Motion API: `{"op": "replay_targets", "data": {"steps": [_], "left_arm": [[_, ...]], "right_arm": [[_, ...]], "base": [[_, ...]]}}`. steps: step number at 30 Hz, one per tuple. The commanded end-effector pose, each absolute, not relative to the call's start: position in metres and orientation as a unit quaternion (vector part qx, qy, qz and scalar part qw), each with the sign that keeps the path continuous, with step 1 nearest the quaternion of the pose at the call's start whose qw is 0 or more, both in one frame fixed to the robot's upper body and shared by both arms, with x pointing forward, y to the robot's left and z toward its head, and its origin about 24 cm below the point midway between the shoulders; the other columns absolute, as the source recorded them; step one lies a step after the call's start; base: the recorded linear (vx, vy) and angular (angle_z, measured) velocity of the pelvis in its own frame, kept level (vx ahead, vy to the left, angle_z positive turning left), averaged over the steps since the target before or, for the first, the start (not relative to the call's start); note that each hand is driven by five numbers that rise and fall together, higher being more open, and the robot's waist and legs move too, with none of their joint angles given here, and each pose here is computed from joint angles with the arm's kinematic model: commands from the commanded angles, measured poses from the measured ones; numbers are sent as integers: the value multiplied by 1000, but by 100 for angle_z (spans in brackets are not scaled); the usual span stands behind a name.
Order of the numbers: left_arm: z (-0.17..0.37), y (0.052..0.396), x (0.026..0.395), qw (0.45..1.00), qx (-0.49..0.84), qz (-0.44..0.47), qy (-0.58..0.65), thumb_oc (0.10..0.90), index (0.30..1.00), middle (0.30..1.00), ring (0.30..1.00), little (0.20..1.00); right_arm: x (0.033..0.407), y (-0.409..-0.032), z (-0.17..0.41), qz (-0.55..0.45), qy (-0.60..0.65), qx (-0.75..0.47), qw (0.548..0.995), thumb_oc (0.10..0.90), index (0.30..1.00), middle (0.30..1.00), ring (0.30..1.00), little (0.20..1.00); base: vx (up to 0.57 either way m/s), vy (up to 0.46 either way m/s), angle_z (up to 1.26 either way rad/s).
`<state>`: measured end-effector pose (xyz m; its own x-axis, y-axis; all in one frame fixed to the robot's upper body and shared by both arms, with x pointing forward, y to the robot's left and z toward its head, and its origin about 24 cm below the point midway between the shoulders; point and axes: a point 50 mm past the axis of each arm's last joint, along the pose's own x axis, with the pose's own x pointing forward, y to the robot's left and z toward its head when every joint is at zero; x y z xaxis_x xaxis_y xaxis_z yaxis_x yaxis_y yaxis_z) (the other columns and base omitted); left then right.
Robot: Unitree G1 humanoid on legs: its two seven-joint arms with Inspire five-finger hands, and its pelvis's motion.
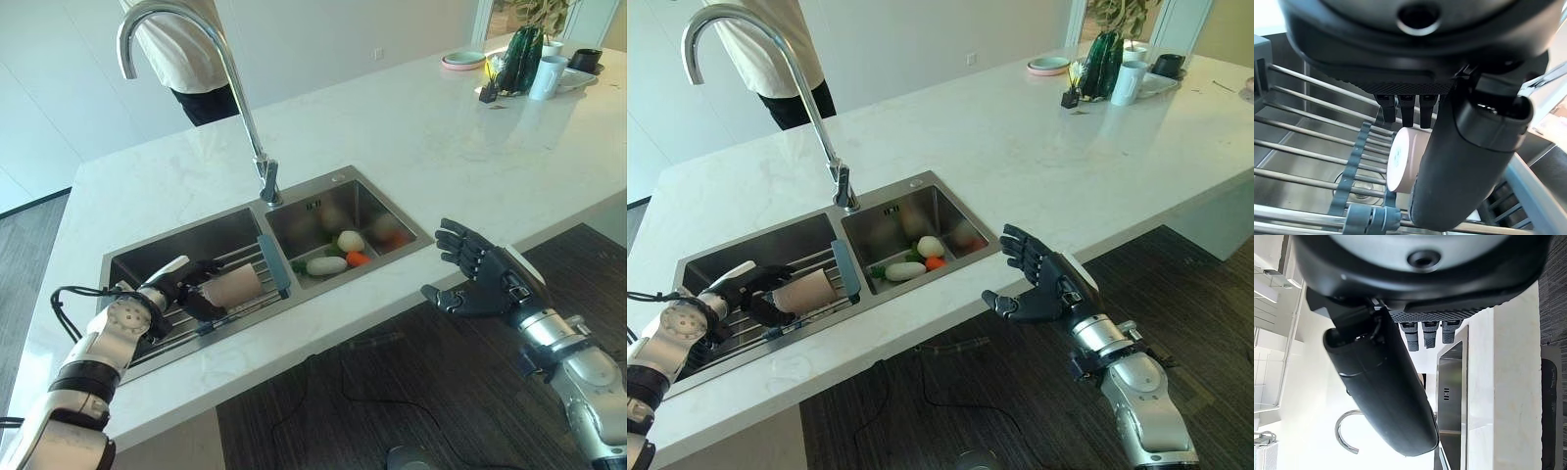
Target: Place the dishes in the dishwasher.
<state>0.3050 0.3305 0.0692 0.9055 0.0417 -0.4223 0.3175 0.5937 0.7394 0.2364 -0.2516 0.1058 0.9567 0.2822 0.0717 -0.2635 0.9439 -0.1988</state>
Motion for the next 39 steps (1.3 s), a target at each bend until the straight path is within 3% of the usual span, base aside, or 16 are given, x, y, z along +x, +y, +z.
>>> {"op": "replay_targets", "data": {"steps": [1, 21, 22, 23, 26, 27, 39], "left_arm": [[130, 329, 333, 876, 472, -30, 97, 800, 900, 900, 900, 900], [92, 349, 323, 857, 444, -45, 258, 800, 900, 900, 900, 900], [90, 349, 322, 856, 443, -46, 264, 776, 865, 865, 865, 865], [88, 349, 321, 853, 444, -49, 269, 690, 735, 735, 735, 735], [80, 350, 318, 850, 438, -54, 288, 522, 484, 484, 484, 484], [79, 350, 318, 849, 439, -56, 289, 400, 300, 300, 300, 300], [98, 343, 328, 884, 420, -4, 203, 400, 300, 300, 300, 300]], "right_arm": [[241, -250, 162, 140, -191, -128, 963, 800, 900, 900, 900, 900], [242, -250, 163, 144, -177, -140, 963, 800, 900, 900, 900, 900], [242, -250, 163, 144, -177, -141, 963, 800, 900, 900, 900, 900], [241, -251, 164, 144, -177, -142, 963, 800, 900, 900, 900, 900], [241, -251, 165, 147, -175, -144, 963, 800, 900, 900, 900, 900], [241, -251, 165, 147, -174, -145, 963, 800, 900, 900, 900, 900], [238, -254, 160, 148, -169, -147, 963, 800, 900, 900, 900, 900]], "base": [[0, 0, 0], [25, 7, -4], [0, 0, 0], [34, 11, -4], [25, 8, -1], [34, 16, -3], [6, 2, 0]]}}
